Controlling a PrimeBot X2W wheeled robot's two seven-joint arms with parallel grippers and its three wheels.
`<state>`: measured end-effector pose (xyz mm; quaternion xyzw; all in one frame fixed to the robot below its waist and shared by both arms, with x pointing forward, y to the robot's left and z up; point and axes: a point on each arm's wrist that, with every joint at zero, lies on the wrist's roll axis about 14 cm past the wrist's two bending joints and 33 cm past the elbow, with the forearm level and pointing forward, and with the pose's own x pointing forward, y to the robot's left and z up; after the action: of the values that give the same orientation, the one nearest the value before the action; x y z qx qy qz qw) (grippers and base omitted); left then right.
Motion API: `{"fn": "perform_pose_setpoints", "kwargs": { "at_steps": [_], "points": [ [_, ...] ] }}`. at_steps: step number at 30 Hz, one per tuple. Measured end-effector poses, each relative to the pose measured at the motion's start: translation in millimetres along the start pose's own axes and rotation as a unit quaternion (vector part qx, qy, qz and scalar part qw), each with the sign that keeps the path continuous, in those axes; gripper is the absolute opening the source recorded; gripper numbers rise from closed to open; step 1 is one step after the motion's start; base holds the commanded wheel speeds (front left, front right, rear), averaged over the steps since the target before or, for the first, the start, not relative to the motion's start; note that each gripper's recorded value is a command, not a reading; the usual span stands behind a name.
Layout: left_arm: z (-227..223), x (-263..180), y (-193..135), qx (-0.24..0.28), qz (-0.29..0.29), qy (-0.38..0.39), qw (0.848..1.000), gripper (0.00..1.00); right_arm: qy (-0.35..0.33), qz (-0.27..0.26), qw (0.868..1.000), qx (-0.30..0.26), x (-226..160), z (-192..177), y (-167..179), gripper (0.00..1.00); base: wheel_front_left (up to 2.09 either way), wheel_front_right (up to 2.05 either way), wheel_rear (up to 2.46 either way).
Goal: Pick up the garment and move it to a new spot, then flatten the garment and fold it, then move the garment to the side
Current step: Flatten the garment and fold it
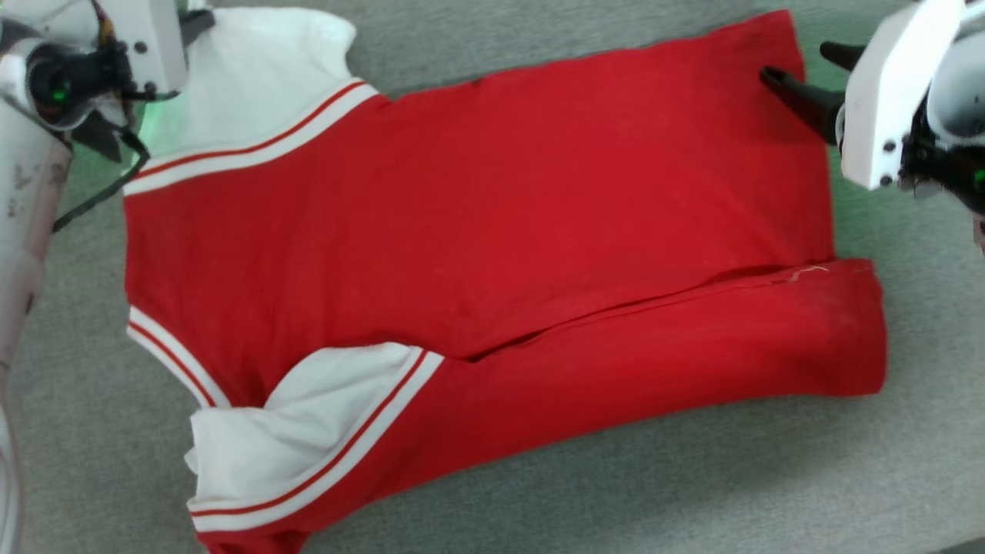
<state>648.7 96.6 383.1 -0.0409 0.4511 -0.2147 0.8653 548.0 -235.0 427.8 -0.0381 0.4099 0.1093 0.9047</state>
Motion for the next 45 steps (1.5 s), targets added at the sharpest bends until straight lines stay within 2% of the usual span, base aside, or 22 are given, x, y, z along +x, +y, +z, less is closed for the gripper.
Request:
{"fn": "perform_pose_setpoints", "kwargs": {
  "at_steps": [6, 10, 11, 12, 13, 22, 29, 37, 45],
  "points": [
    [-2.0, 2.5, 2.0, 0.002, -0.004, -0.002, 1.000, 0.00, 0.055, -0.006, 0.998, 0.000, 29.5, -13.9, -1.4, 1.00, 0.00, 0.00, 0.00],
    [-3.9, 3.0, 2.5, 0.003, -0.007, -0.003, 1.000, 0.00, 0.066, -0.003, 0.998, -0.001, 39.3, -13.8, 0.6, 1.00, 0.00, 0.00, 0.00],
    [-4.2, 3.1, 2.4, 0.003, -0.008, -0.003, 1.000, 0.00, 0.068, -0.001, 0.998, -0.002, 40.8, -14.0, 1.8, 0.50, 0.00, 0.00, 0.00],
    [-4.4, 3.0, 2.4, 0.003, -0.009, -0.003, 1.000, 0.00, 0.067, 0.001, 0.998, -0.002, 41.9, -13.1, 2.5, 0.38, 0.00, 0.00, 0.00],
    [-4.4, 2.9, 2.3, 0.003, -0.009, -0.003, 1.000, 0.00, 0.067, 0.001, 0.998, -0.001, 42.4, -12.8, 2.2, 0.00, 0.00, 0.00, 0.00],
    [-0.8, -1.2, -3.9, 0.002, -0.017, -0.018, 1.000, 0.00, 0.048, 0.003, 0.999, 0.007, 42.9, -9.5, 3.1, 0.00, 0.00, 0.00, 0.00],
    [5.9, -18.3, -27.7, 0.005, -0.042, -0.074, 0.996, 0.00, -0.028, 0.009, 0.999, 0.013, 28.5, 15.8, 7.0, 0.00, 0.00, 0.00, 0.00],
    [20.9, -77.6, -65.5, 0.030, -0.096, -0.179, 0.979, 0.00, -0.072, 0.017, 0.997, 0.008, -7.9, 21.7, 7.9, 0.00, 0.00, 0.00, 0.00],
    [-14.6, -133.5, -71.9, 0.034, -0.123, -0.223, 0.966, 0.00, -0.070, 0.037, 0.997, -0.002, -33.6, -5.1, 14.9, 0.00, 0.00, 0.00, 0.00]
  ]
}}
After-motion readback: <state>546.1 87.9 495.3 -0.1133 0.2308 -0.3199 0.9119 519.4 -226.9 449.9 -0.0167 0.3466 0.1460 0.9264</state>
